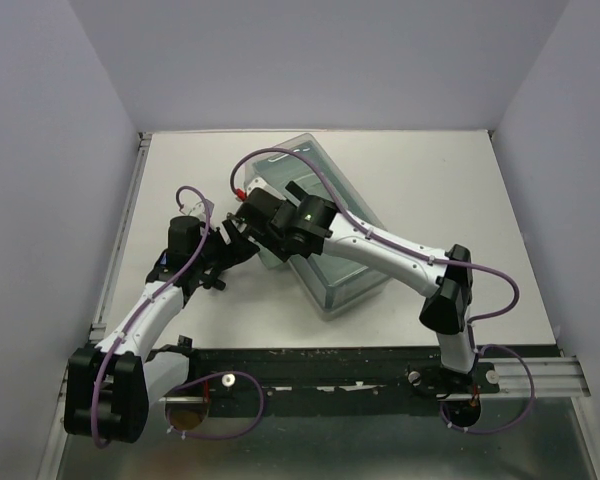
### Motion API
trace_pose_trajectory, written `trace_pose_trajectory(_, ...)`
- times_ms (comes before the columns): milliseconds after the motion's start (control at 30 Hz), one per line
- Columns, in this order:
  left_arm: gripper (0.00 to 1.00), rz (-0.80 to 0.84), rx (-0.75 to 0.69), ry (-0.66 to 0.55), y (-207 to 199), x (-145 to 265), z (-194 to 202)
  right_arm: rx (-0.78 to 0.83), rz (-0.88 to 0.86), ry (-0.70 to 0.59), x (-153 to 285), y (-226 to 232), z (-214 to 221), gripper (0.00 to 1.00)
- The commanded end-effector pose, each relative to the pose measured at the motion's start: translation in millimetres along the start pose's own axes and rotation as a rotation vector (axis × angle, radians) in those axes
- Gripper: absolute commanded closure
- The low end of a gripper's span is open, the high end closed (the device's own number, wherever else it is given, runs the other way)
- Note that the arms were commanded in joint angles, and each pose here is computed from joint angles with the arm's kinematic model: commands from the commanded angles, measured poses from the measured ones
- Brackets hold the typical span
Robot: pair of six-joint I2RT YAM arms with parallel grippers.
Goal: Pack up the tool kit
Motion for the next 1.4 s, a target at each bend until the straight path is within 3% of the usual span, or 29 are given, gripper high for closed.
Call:
trace_pose_trajectory(0, 0.19, 0.032, -0.02, 0.001, -5, -1, -1, 0.085, 0.165, 0.055, 3, -25, 9, 0.0)
trace_pose_trajectory(433, 0.19, 0.055, -0.029, 0.001, -9, -1, -4, 0.056, 0.178, 0.05, 6, -50, 14, 0.0)
trace_pose_trajectory(833, 0.19, 0.122, -0.022, 0.044, -29, -32, 1, 0.066, 0.05, 0.034, -1, -22, 13, 0.01)
trace_pose_trajectory(933, 0.25, 0.142, -0.006, 0.049, -31, -36, 0, 0.059, -0.006, 0.007, -3, -15, 13, 0.05)
trace_pose_trajectory(1300, 0.42, 0.207, 0.048, 0.071, -34, -41, 4, -0.013, -0.141, -0.005, -12, -25, 15, 0.42)
trace_pose_trajectory(1367, 0.44, 0.209, 0.055, 0.079, -33, -43, 5, -0.016, -0.137, 0.007, -11, -26, 17, 0.45)
Point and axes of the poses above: each gripper's point midway between its finger pads, its own x axis back along the fingers, its own y axis along the line the jaws close on, z = x × y, the point moved 9 cm from there along x, back along the fingers, and after that the axes turned 13 degrees about x, right-handed, at the moved point
